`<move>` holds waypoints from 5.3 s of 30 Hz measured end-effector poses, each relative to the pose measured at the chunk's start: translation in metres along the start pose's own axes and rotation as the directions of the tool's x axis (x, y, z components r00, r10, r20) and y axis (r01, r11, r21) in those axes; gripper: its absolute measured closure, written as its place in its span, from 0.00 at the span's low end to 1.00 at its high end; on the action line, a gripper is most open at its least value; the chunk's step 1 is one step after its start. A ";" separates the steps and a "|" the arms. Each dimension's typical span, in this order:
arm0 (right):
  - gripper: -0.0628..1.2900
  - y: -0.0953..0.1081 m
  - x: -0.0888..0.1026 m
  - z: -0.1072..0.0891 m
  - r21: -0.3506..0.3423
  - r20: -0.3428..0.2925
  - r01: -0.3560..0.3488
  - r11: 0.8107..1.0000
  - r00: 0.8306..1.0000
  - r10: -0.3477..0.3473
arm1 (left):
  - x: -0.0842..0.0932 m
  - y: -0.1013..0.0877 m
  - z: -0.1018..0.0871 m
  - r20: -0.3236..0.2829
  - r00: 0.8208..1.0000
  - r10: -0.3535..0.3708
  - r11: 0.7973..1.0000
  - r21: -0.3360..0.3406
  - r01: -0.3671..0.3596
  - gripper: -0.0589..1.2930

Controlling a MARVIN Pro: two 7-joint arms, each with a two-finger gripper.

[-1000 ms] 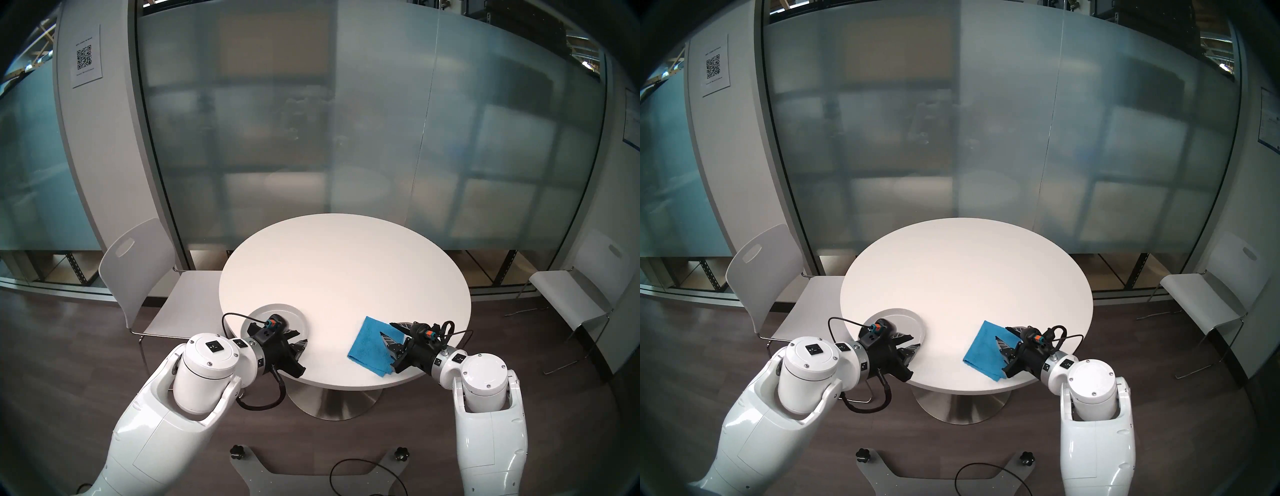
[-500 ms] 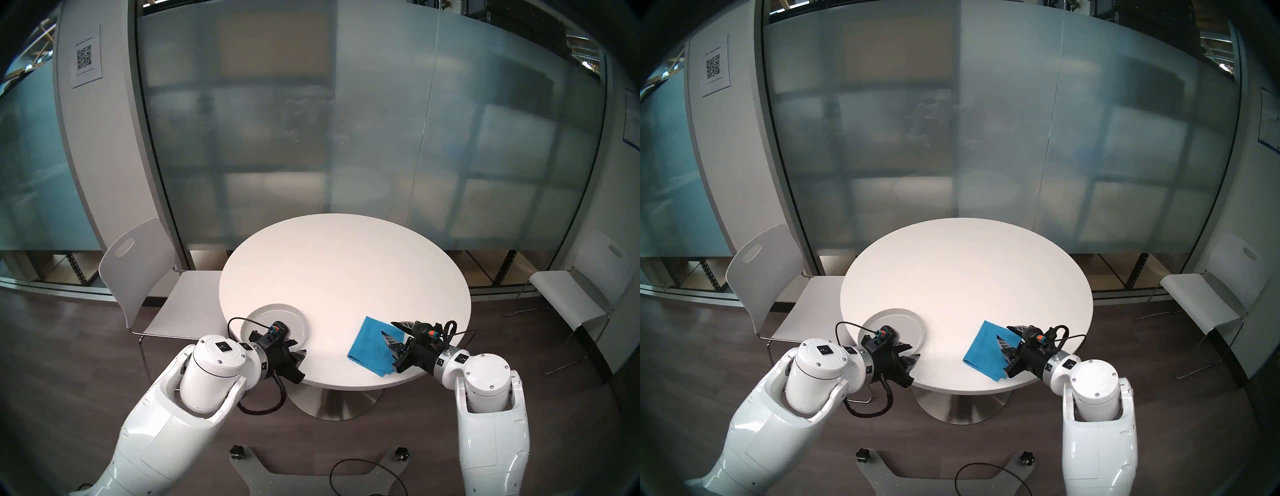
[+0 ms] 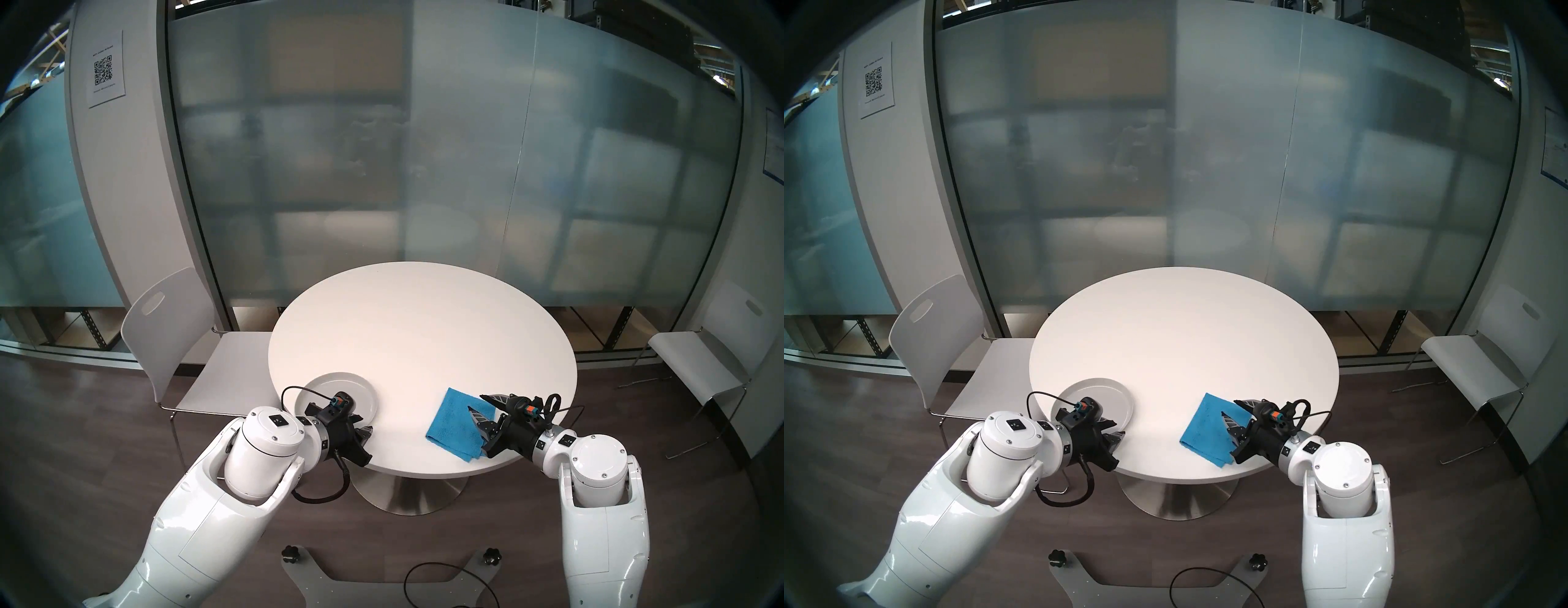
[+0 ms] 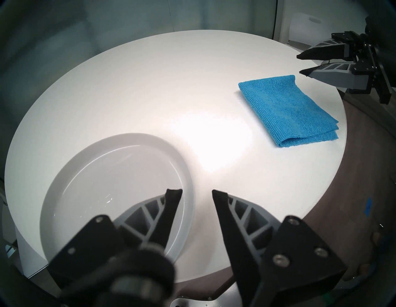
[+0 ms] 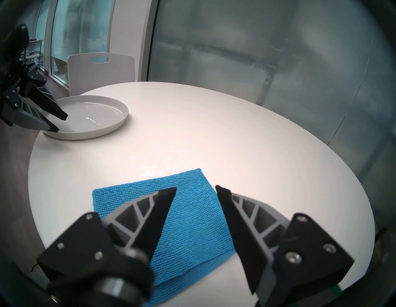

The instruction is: Fold the napkin in half twice and place it beside the plate

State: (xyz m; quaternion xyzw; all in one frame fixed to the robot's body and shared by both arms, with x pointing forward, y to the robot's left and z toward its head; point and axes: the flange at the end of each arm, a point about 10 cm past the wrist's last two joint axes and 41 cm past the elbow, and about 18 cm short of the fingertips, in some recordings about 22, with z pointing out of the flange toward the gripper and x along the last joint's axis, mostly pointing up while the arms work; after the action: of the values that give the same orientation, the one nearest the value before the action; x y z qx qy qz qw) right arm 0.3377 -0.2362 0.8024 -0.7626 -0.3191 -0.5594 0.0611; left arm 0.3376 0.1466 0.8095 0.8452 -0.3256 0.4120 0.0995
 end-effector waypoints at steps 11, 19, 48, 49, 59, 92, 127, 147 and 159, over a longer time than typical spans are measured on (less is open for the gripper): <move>0.45 0.000 0.001 -0.001 -0.004 -0.002 -0.002 1.000 1.000 0.002 | -0.006 -0.004 0.009 0.023 1.000 0.010 1.000 0.001 -0.010 0.56; 0.45 0.000 0.002 -0.001 -0.006 -0.005 -0.002 1.000 1.000 0.002 | -0.008 -0.008 0.015 0.037 0.999 0.021 1.000 0.004 -0.021 0.56; 0.42 0.000 0.002 0.001 0.002 -0.005 -0.005 1.000 1.000 0.005 | -0.015 -0.007 0.025 0.055 0.996 0.069 0.998 -0.010 -0.068 0.66; 0.42 0.000 0.002 0.001 0.002 -0.005 -0.005 1.000 1.000 0.005 | -0.015 -0.008 0.025 0.055 0.996 0.070 0.998 -0.011 -0.069 0.66; 0.42 0.000 0.002 0.002 0.003 -0.006 -0.004 1.000 1.000 0.004 | -0.014 -0.006 0.025 0.052 0.995 0.089 0.996 -0.023 -0.088 0.77; 0.42 0.004 -0.002 -0.010 -0.029 -0.003 -0.008 1.000 1.000 0.007 | 0.008 0.043 0.041 0.009 0.985 0.174 0.979 -0.108 -0.172 0.81; 0.39 0.000 0.000 -0.018 -0.020 -0.009 -0.004 1.000 1.000 0.004 | 0.016 0.043 0.051 0.002 0.980 0.200 0.974 -0.111 -0.198 0.69; 0.39 -0.001 0.001 -0.017 -0.013 -0.010 -0.003 1.000 1.000 0.003 | 0.029 0.039 0.033 -0.031 0.986 0.164 0.979 -0.116 -0.166 0.34; 0.37 0.001 0.003 -0.016 -0.017 -0.013 0.001 1.000 1.000 -0.001 | 0.061 0.031 0.000 -0.150 0.983 0.107 0.988 -0.097 -0.123 0.14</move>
State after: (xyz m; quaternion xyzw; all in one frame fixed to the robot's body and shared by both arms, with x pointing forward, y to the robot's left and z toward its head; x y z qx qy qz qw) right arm 0.3251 -0.2428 0.8110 -0.7593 -0.3143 -0.5670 0.0562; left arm 0.3455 0.0946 0.8526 0.7865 -0.3872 0.4594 0.1433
